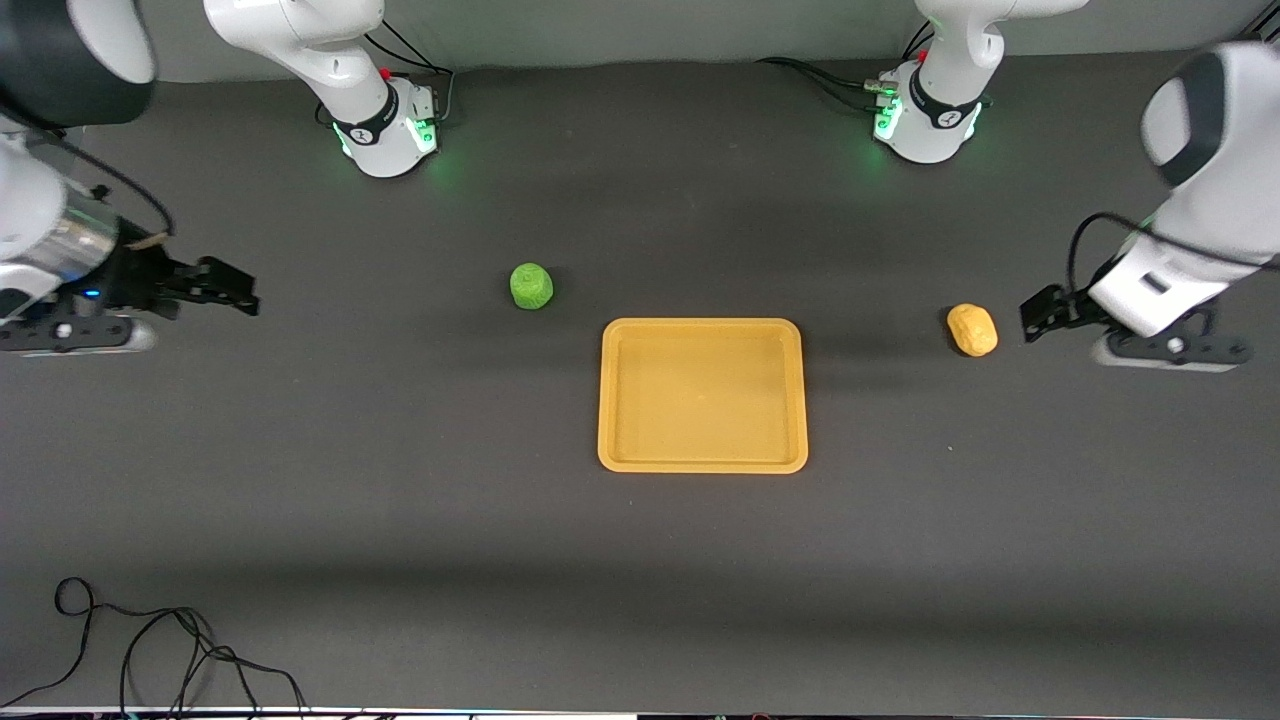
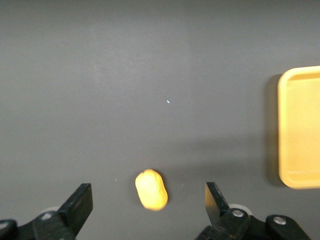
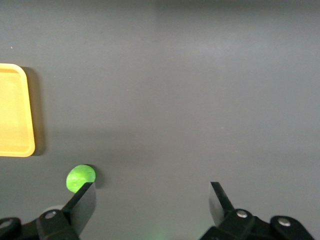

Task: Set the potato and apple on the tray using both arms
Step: 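Grasp the yellow potato with the left gripper while the right gripper approaches the apple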

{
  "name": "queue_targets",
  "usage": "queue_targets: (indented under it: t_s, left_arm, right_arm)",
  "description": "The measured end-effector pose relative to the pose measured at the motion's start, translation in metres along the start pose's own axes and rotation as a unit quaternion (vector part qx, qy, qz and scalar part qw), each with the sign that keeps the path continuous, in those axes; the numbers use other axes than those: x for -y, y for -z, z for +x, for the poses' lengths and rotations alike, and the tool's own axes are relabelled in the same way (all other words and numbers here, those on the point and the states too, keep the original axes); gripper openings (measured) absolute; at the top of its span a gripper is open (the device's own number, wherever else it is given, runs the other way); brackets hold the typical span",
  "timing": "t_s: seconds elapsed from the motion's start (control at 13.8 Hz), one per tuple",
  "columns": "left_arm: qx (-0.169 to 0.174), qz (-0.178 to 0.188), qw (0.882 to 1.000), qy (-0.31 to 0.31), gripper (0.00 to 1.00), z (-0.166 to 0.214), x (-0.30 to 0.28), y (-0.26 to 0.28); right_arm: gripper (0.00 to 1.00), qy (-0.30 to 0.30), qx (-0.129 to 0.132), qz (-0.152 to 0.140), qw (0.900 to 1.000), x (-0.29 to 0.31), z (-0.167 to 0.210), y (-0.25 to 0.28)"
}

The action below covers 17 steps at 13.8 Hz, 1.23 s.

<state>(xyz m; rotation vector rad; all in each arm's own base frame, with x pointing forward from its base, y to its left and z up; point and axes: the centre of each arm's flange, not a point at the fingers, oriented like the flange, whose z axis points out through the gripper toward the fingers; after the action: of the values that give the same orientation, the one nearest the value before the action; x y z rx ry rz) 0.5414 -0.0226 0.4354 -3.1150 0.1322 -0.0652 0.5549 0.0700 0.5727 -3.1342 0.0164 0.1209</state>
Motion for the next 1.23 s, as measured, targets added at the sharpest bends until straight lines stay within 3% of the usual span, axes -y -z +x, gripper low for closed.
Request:
queue_targets:
  t_s: [0.22, 0.51, 0.72, 0.94, 1.09, 1.23]
  left_arm:
    - [0.052, -0.005, 0.999, 0.004, 1.00, -0.035, 0.004, -0.108]
    - [0.125, -0.013, 0.992, 0.021, 1.00, -0.052, 0.014, -0.191]
    - [0.138, -0.015, 0.989, 0.052, 0.99, -0.059, 0.032, -0.212]
    - [0.138, -0.016, 0.988, 0.069, 0.99, -0.075, 0.037, -0.237]
    - [0.152, -0.017, 0.985, 0.073, 0.96, -0.083, 0.037, -0.252]
    - [0.160, -0.017, 0.984, 0.074, 0.74, -0.086, 0.035, -0.257]
  right_arm:
    - [1.00, -0.015, -0.005, 0.000, 1.000, 0.040, -0.019, -0.016]
    - [1.00, -0.059, -0.010, -0.002, 0.998, 0.149, -0.073, -0.038]
    - [1.00, -0.061, -0.013, -0.006, 0.998, 0.229, -0.122, -0.067]
    - [1.00, -0.045, -0.012, -0.008, 0.999, 0.245, -0.153, -0.096]
    - [1.00, -0.038, -0.009, -0.011, 0.999, 0.238, -0.173, -0.108]
    - [1.00, -0.029, -0.005, -0.015, 0.999, 0.241, -0.194, -0.118]
